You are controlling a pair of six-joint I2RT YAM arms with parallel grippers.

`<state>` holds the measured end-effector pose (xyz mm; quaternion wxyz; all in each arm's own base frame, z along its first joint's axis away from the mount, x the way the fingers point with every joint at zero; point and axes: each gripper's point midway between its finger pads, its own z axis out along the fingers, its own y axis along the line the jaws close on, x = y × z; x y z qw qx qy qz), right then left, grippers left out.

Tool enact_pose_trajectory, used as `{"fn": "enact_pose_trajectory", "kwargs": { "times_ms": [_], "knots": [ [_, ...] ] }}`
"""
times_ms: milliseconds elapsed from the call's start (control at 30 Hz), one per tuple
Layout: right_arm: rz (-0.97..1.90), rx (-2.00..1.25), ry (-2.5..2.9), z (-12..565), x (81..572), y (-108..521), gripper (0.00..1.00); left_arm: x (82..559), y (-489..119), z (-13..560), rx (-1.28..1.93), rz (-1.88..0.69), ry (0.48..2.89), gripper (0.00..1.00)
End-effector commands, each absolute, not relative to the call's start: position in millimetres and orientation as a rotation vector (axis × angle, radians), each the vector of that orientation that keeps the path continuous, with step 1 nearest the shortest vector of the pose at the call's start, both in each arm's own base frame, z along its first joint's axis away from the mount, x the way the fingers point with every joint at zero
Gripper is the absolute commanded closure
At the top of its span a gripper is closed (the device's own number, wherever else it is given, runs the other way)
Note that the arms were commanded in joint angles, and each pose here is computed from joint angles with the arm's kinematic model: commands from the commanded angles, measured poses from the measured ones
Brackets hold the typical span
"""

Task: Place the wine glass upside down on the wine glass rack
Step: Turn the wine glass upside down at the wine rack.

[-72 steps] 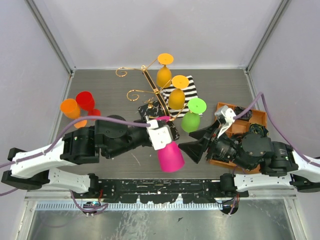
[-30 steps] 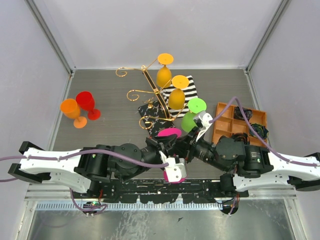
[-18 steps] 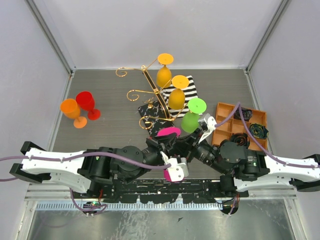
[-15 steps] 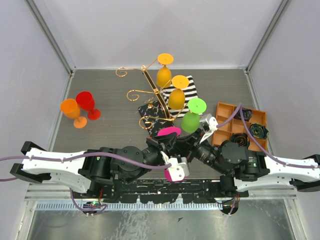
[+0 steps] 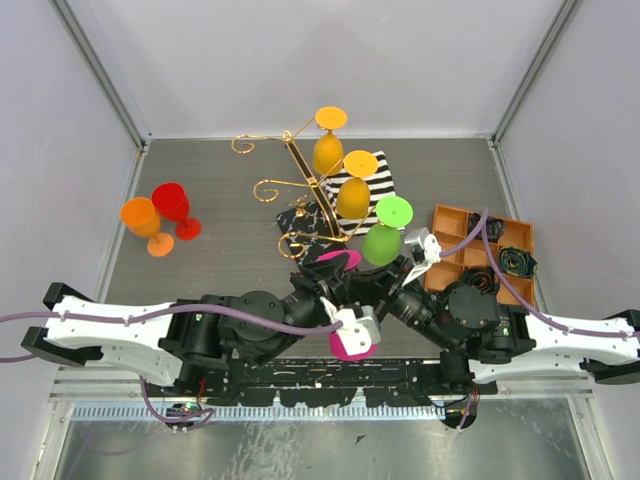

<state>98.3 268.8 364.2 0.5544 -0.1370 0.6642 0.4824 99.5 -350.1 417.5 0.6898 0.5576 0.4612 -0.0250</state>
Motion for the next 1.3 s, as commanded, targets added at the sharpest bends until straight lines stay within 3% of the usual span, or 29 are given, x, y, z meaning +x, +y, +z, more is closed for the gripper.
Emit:
{"fn": "enact_pose_trajectory", "kwargs": {
  "times_ms": [0,167,567,933,1267],
  "knots": [
    [1.069,-0.307,1.597,351.1,105.9,263.3,0.99,116.6,-325.1,459.5,1.016,-0.064,1.089,0.64],
    [1.059,-0.316,1.588,353.3,106.6,264.6,0.99,111.9,-324.3,457.3,1.019,-0.135,1.101,0.49],
    [0.984,-0.276,1.583,345.6,117.3,251.0,0.99,91.9,-303.3,472.0,0.990,-0.434,1.109,0.31],
    [0.913,-0.336,1.545,336.5,121.3,252.7,0.99,162.2,-266.0,466.7,0.758,-0.459,1.332,0.30],
    [0.871,-0.486,1.464,324.9,116.2,268.0,0.99,238.6,-222.6,435.0,0.655,-0.283,1.638,0.29]
  ]
}}
